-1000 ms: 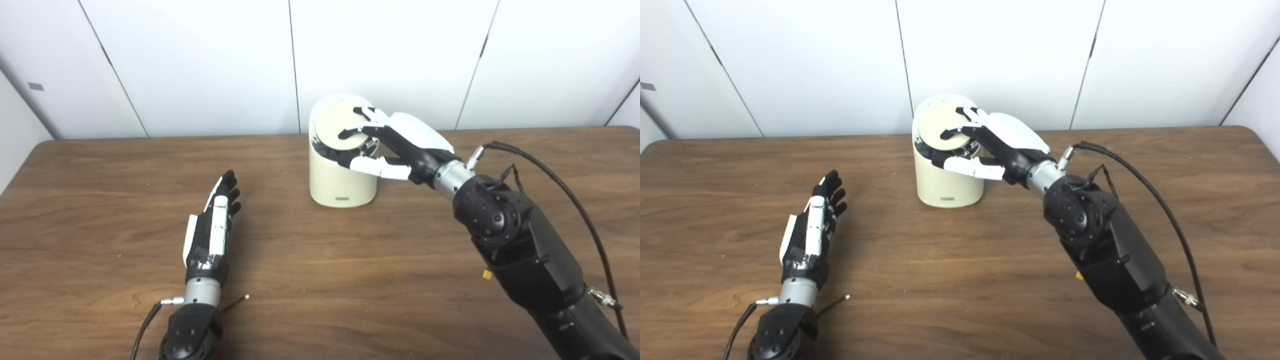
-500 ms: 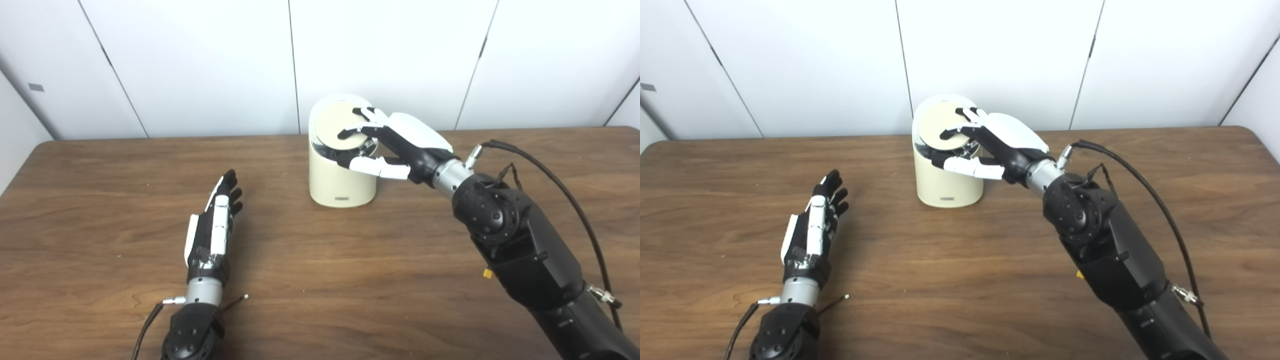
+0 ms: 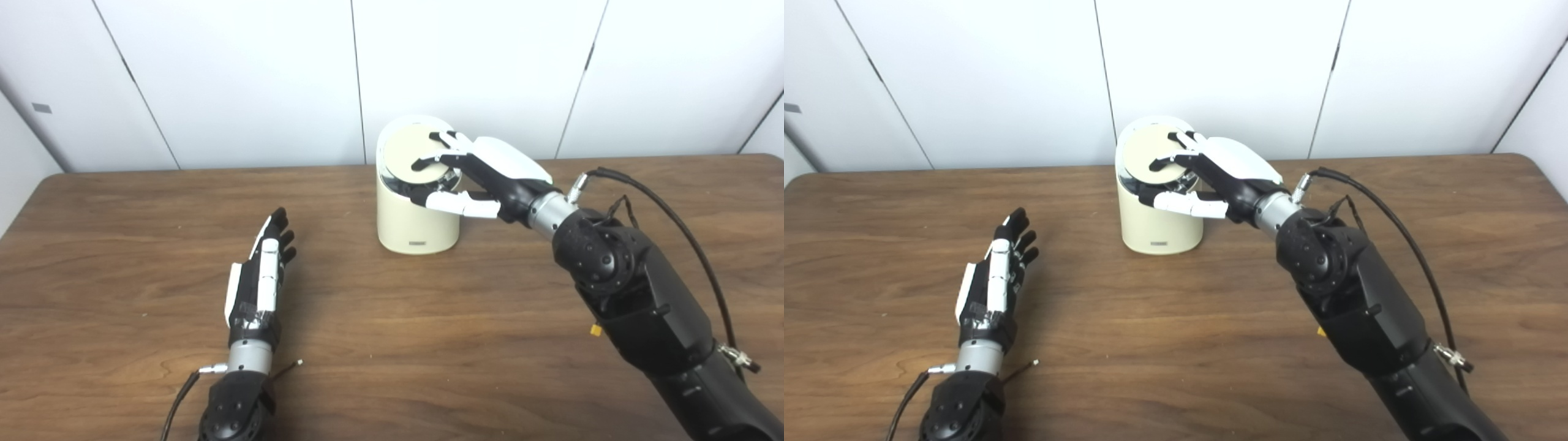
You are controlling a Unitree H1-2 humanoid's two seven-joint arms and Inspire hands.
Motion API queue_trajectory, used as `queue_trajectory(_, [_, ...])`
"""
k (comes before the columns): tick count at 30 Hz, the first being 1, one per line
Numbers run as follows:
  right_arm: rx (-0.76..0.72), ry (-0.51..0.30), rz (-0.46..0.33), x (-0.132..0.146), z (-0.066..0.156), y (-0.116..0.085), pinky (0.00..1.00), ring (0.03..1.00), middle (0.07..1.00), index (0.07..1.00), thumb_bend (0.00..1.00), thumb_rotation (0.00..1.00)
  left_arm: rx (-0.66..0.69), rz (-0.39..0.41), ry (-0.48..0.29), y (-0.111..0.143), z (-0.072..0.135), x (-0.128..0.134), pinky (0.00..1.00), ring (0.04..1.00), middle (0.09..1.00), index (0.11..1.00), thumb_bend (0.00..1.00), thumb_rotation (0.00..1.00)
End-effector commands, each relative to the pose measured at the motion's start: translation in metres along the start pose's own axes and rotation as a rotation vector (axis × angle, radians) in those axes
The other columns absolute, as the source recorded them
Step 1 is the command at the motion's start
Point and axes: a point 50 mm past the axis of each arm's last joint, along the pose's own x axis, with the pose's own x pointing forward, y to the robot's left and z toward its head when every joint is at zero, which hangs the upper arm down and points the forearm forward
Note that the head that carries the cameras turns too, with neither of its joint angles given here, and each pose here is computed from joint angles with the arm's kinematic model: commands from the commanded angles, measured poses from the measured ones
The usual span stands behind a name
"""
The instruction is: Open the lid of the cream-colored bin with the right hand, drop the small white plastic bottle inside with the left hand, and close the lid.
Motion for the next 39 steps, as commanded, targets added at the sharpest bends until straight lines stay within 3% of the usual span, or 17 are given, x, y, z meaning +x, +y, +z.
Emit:
queue_trajectory(1, [0.008,0.050,0.034,0.001,-0.007,0.001,1.00,1.000,1.000,0.795,0.59,1.00,-0.003,-0.011,-0.074,-0.006,0.018,0.008,0.93,0.939,0.960,0.955,0.56,1.00])
queue_trajectory(14, [0.024,-0.071,-0.101,-0.014,0.021,-0.031,0.97,1.000,1.000,0.816,0.59,1.00,0.001,-0.017,-0.069,-0.003,0.017,0.007,0.97,0.949,0.962,0.957,0.54,1.00])
queue_trajectory(21, [0.045,-0.074,-0.156,-0.027,0.025,-0.042,0.93,1.000,1.000,0.817,0.60,1.00,-0.008,-0.020,-0.065,-0.001,0.017,0.006,0.98,0.947,0.963,0.961,0.55,0.99])
queue_trajectory(31, [0.102,0.029,-0.209,-0.060,-0.007,-0.034,0.99,1.000,1.000,0.881,0.56,1.00,0.013,-0.022,-0.069,0.005,0.017,0.003,0.94,0.950,0.961,0.959,0.51,1.00])
queue_trajectory(34, [0.155,0.075,-0.238,-0.074,-0.021,-0.026,0.93,1.000,1.000,0.902,0.55,1.00,0.006,-0.021,-0.068,0.011,0.016,0.001,0.92,0.951,0.962,0.960,0.51,1.00])
queue_trajectory(39, [0.335,0.116,-0.305,-0.097,-0.049,-0.007,0.94,0.987,0.990,0.925,0.51,1.00,0.006,-0.013,-0.058,0.025,0.014,-0.004,0.94,0.951,0.955,0.952,0.51,0.98])
